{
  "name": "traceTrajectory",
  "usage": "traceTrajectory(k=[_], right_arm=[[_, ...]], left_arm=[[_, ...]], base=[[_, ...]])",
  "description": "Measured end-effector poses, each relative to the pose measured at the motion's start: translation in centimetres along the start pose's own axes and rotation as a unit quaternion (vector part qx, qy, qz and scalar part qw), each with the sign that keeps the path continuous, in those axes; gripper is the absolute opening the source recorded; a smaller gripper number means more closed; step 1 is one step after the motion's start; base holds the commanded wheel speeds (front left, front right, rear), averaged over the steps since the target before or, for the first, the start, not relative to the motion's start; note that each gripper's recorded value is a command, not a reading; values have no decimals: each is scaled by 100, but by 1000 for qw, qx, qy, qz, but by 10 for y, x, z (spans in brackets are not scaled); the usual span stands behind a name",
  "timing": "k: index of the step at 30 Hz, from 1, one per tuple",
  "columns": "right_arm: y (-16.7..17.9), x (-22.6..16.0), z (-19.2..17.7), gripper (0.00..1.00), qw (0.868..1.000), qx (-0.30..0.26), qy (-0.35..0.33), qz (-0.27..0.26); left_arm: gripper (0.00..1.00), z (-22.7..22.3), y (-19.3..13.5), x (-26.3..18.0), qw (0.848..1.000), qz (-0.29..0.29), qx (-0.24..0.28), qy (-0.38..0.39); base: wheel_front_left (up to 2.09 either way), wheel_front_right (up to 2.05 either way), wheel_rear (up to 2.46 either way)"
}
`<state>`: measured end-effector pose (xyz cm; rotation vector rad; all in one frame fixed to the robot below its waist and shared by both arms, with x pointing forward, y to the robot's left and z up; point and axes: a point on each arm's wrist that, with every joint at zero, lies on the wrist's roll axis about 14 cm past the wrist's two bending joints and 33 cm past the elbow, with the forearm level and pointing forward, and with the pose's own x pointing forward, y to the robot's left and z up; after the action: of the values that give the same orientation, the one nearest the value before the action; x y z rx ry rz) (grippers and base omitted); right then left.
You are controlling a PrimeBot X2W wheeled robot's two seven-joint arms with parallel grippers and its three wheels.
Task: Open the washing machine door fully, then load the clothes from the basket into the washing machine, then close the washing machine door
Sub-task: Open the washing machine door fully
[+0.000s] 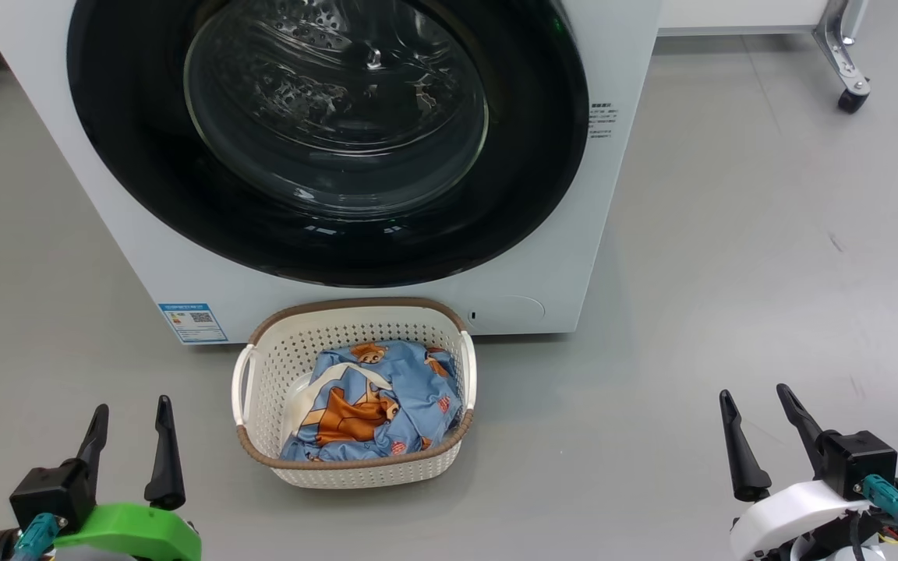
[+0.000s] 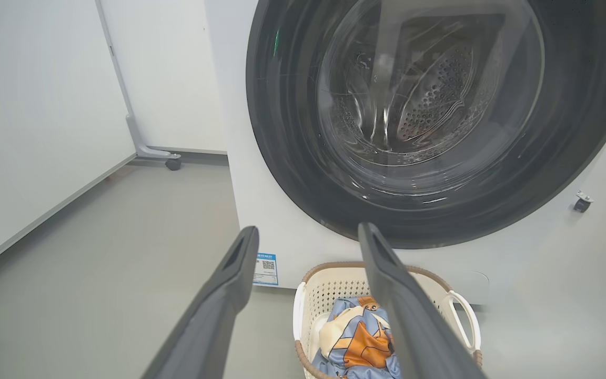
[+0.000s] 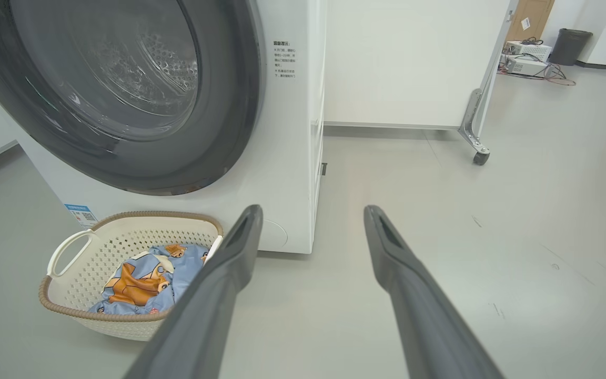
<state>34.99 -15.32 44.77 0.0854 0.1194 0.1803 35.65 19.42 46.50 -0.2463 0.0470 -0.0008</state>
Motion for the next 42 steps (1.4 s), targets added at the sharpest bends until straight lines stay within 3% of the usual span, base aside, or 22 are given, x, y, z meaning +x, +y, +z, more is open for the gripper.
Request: traceTrajectory(k=[17, 34, 35, 36, 42], right_arm=[[-2, 1, 2, 100, 1000, 0, -3, -3], [-4, 2, 14, 100, 1000, -5, -22, -5], [-4, 2, 15, 39, 1000, -6, -23, -5], [-3, 2, 15, 0, 1000, -6, -23, -4], [0, 2, 18, 0, 1000, -3, -29, -2]], left_arm=[[100, -2, -1, 1, 1000, -1, -1, 3], [100, 2, -1, -1, 1000, -1, -1, -4], [100, 3, -1, -1, 1000, -1, -1, -5], [100, 3, -1, -1, 1000, -1, -1, -5], [100, 5, -2, -1, 1000, -1, -2, -8]], base=[[51, 51, -102], [13, 13, -25], [0, 0, 0], [0, 0, 0], [0, 0, 0]])
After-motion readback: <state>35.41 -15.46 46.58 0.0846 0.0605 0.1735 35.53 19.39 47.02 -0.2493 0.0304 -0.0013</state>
